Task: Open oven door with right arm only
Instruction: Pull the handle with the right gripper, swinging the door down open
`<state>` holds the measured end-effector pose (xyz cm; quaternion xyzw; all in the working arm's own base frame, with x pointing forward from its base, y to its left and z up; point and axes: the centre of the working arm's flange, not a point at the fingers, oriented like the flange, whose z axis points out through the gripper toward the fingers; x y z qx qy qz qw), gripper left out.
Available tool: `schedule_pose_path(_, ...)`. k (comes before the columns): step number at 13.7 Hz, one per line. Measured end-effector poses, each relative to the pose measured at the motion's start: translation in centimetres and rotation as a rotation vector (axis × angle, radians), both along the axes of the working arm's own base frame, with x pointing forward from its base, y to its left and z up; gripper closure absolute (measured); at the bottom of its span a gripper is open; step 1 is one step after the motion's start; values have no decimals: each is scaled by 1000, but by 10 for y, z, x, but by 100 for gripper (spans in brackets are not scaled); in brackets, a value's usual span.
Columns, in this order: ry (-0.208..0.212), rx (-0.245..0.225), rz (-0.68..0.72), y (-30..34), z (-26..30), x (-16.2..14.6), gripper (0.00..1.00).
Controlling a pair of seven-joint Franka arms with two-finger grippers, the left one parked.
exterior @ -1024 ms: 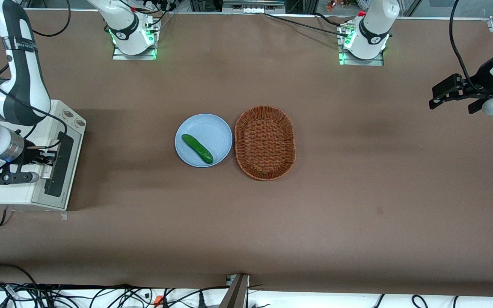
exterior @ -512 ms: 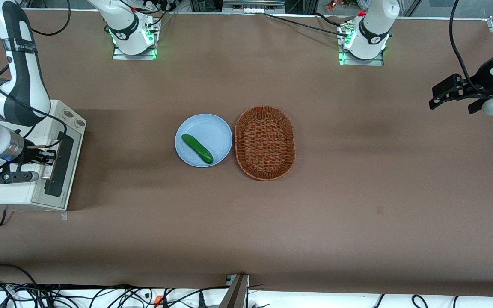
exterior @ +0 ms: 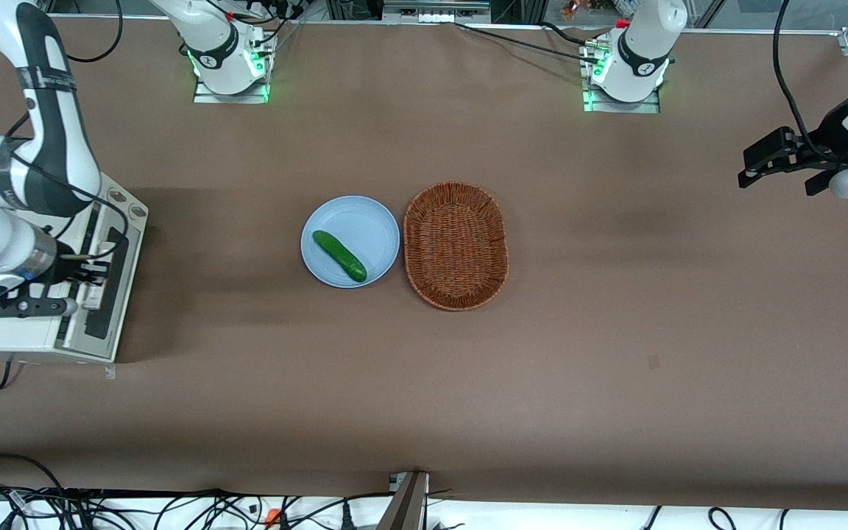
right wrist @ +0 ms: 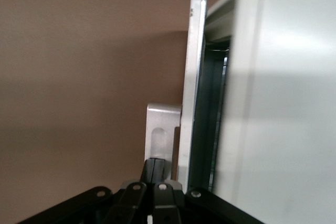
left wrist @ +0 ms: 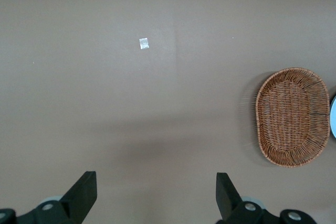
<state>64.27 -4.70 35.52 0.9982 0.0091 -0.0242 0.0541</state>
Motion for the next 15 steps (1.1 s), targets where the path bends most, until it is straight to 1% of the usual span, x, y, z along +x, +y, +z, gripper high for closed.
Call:
schedule_pose_path(2, -3, 4, -32, 39, -24, 3, 99)
schedule_pose_path(3, -12, 4, -51, 56, -41, 6, 99)
schedule_pose_path(4, -32, 3, -73, 69, -58, 9, 93)
schedule_pose_path(6, -55, 3, -129, 92, -89, 14, 92)
schedule_pose_path(8, -77, 7, -177, 111, -96, 19, 91)
schedule_pose_path(9, -93, 21, -203, 122, -90, 23, 85)
schedule_pose_path(11, -129, 61, -245, 139, -72, 32, 67)
schedule_pose_path(13, -159, 78, -248, 146, -55, 40, 44)
schedule_pose_path(14, -166, 81, -249, 147, -43, 41, 35)
schedule_pose_path(15, -162, 81, -249, 148, -29, 40, 24)
